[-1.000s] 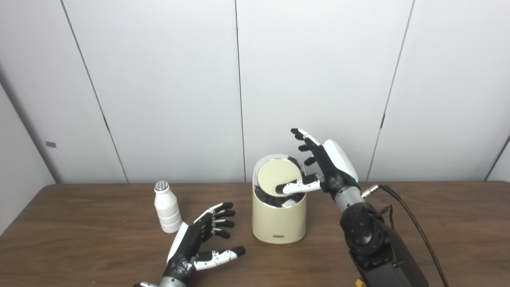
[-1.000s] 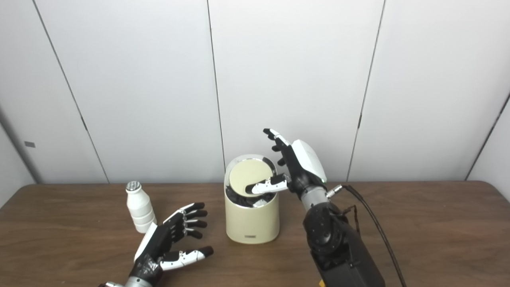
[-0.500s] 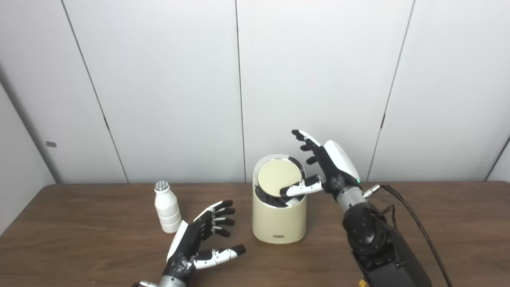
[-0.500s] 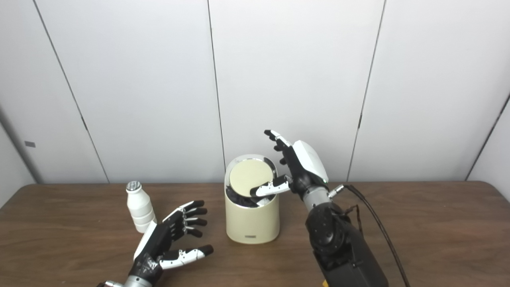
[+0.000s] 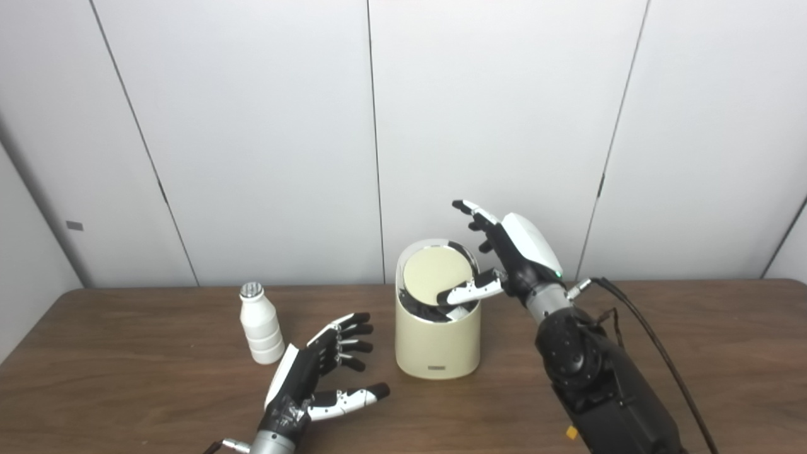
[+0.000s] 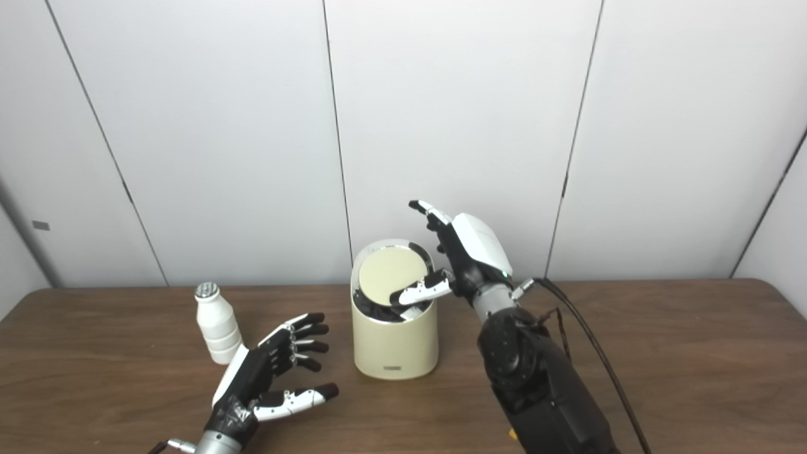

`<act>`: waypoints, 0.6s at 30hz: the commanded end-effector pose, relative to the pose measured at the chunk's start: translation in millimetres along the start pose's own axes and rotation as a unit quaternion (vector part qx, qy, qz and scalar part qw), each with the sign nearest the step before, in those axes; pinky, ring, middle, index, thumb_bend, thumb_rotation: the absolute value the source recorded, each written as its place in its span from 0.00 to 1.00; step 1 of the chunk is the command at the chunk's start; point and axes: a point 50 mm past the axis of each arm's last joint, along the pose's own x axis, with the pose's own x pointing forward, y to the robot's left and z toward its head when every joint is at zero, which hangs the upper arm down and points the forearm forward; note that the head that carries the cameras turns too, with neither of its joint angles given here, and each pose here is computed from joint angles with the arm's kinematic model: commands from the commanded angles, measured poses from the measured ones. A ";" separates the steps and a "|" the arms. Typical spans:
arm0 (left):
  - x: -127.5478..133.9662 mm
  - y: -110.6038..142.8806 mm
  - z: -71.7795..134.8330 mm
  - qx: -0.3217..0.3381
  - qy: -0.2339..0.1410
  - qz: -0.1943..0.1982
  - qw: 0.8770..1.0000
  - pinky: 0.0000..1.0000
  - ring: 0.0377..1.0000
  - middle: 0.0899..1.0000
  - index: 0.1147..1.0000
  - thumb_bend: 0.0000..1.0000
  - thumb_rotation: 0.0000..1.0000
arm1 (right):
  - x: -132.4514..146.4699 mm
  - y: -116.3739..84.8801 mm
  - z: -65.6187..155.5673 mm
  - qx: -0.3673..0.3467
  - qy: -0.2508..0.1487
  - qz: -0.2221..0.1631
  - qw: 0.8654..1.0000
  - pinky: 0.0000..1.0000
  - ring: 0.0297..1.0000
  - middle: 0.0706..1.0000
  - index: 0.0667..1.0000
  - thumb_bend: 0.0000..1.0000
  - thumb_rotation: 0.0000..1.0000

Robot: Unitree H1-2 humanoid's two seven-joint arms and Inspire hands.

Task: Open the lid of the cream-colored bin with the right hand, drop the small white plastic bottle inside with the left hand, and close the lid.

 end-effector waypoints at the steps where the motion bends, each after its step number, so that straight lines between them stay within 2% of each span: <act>1: 11.7 1.9 19.2 0.002 -0.041 0.003 0.999 0.60 0.71 0.78 0.83 0.75 0.10 | 9.4 -7.2 11.8 -0.022 -0.007 -0.004 1.000 0.64 0.82 0.89 0.88 0.86 0.08; 12: 13.1 -0.6 20.5 0.001 -0.041 0.005 0.999 0.60 0.70 0.78 0.82 0.75 0.10 | 7.1 -2.8 18.1 -0.081 0.017 0.008 0.997 0.66 0.83 0.90 0.87 0.85 0.08; 18: 13.7 -0.2 21.5 0.005 -0.045 0.005 0.999 0.59 0.70 0.78 0.82 0.75 0.10 | 3.5 -10.4 21.5 -0.061 0.012 0.000 0.998 0.67 0.83 0.90 0.88 0.85 0.09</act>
